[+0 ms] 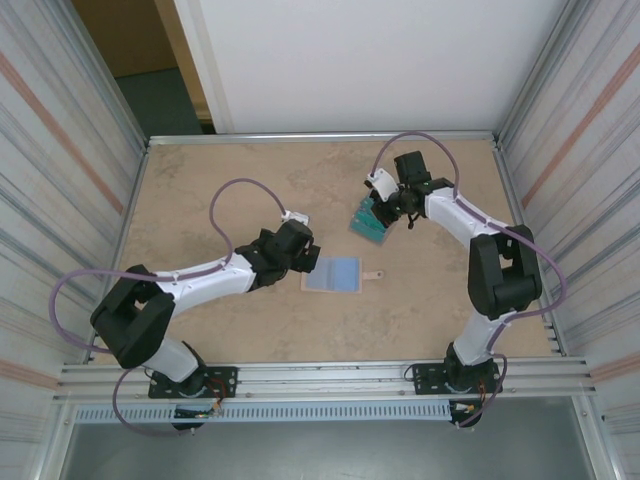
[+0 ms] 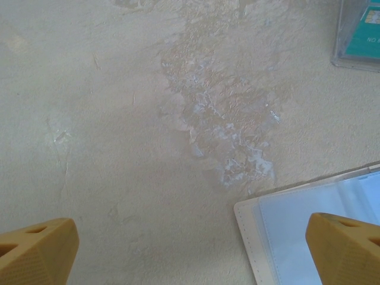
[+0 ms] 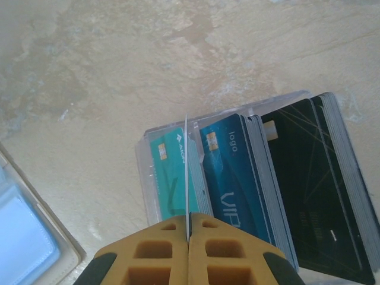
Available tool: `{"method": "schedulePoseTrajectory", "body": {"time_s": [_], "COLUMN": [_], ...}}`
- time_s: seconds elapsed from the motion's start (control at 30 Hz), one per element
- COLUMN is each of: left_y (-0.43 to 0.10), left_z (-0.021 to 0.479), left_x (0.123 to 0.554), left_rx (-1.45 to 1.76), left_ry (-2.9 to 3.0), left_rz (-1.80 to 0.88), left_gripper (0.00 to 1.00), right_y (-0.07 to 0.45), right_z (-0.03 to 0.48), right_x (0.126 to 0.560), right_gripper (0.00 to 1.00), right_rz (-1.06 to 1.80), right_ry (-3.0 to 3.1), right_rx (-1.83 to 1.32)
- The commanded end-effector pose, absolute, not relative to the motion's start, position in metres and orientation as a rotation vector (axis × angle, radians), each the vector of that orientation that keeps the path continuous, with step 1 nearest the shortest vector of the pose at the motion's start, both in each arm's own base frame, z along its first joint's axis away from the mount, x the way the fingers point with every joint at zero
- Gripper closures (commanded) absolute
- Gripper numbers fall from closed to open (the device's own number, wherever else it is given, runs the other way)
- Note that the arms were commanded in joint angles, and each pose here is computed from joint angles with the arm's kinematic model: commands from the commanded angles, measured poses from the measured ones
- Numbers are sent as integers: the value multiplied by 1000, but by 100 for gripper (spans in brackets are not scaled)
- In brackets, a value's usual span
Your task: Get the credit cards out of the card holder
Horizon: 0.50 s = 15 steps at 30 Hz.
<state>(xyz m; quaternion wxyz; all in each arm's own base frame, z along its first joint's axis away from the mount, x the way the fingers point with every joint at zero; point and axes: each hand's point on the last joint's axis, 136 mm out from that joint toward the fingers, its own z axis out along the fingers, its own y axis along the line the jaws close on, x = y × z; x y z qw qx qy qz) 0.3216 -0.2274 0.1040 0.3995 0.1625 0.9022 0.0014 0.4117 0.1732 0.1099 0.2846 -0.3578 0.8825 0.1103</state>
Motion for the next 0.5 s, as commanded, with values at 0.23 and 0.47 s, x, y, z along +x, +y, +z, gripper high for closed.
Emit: {"method": "schedulePoseTrajectory", "body": {"time_s": [0.23,0.47], "left_y": [-215,-212], "left_z": [110,112], "left_x": [318,319], "left_rx": [351,340], "left_ry": [2285,2285], "left_rz": [-13,-14], "left_gripper": [1,1], "right_y": [180,179], "right_z": [95,91], "right_x": [406,403], "right_gripper": [100,100], "right_rz": [248,250], "right_ry": [2405,2426], "right_rx": [-1061,-1086]}}
